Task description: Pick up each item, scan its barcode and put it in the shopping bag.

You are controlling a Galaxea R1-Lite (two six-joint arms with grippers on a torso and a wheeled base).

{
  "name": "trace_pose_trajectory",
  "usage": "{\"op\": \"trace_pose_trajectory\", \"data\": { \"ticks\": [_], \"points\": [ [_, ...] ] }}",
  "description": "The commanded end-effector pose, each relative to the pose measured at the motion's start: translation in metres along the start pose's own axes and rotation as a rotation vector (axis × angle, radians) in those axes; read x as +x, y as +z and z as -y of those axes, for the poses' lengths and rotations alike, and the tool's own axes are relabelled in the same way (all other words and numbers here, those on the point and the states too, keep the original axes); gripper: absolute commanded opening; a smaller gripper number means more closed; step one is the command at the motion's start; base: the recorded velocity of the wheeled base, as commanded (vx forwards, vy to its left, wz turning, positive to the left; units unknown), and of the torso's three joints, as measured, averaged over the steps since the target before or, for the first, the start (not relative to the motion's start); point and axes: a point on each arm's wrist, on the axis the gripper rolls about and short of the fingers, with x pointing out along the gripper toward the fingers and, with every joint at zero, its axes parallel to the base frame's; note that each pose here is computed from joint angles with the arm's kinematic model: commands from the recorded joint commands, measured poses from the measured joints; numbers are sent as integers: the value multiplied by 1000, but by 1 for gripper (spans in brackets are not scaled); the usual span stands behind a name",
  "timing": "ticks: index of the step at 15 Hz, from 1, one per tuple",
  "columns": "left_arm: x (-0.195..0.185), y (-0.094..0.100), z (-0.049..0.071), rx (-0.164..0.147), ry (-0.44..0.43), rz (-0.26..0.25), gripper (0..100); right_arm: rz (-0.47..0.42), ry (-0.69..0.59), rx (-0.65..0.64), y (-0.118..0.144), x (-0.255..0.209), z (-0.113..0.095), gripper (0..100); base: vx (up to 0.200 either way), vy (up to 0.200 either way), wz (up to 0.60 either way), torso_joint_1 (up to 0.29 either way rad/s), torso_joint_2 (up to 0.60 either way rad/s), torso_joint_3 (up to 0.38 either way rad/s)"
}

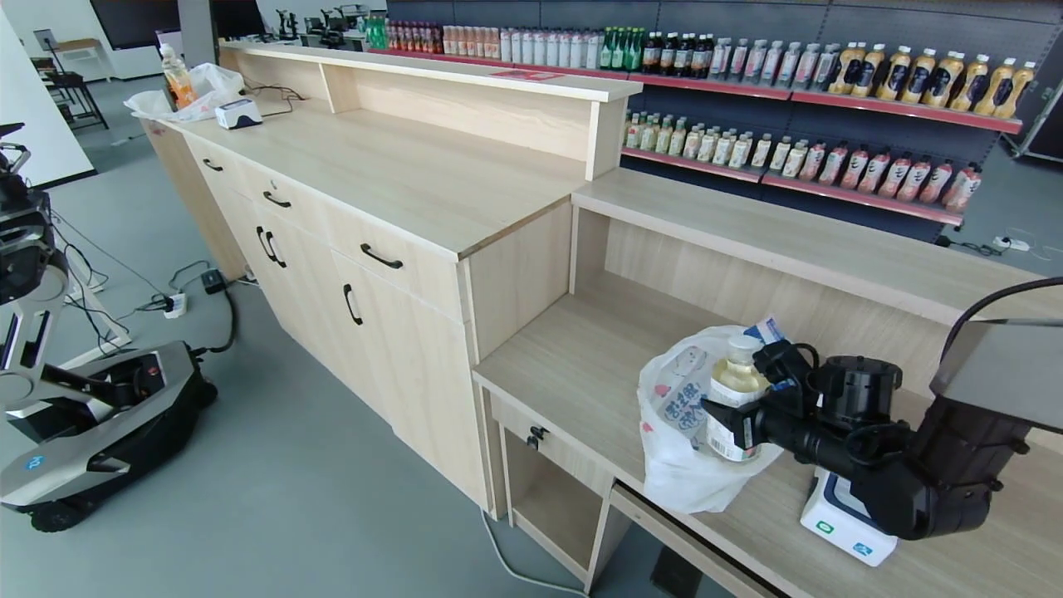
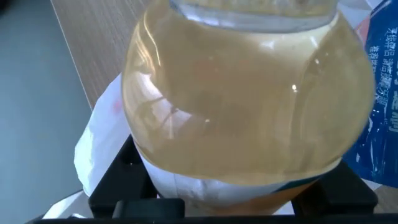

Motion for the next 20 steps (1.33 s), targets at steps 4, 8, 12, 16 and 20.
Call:
{"op": "trace_pose_trajectory", "data": {
  "ticks": [4, 8, 12, 16, 20],
  "points": [
    [0, 0, 0, 0, 0, 1, 100, 44, 33, -22, -11, 38, -8, 0, 0, 0, 0, 0, 0, 0],
    [0, 0, 0, 0, 0, 1, 100, 38, 45, -23, -32, 55, -12, 0, 0, 0, 0, 0, 0, 0],
    [0, 0, 0, 0, 0, 1, 100, 37, 55, -43, -45, 60, -14, 0, 0, 0, 0, 0, 0, 0],
    [0, 0, 0, 0, 0, 1, 100, 40, 52, -44, -46, 64, -12, 0, 0, 0, 0, 0, 0, 0],
    [0, 0, 0, 0, 0, 1, 100, 30, 57, -42, -48, 63, -13, 0, 0, 0, 0, 0, 0, 0]
  ]
}}
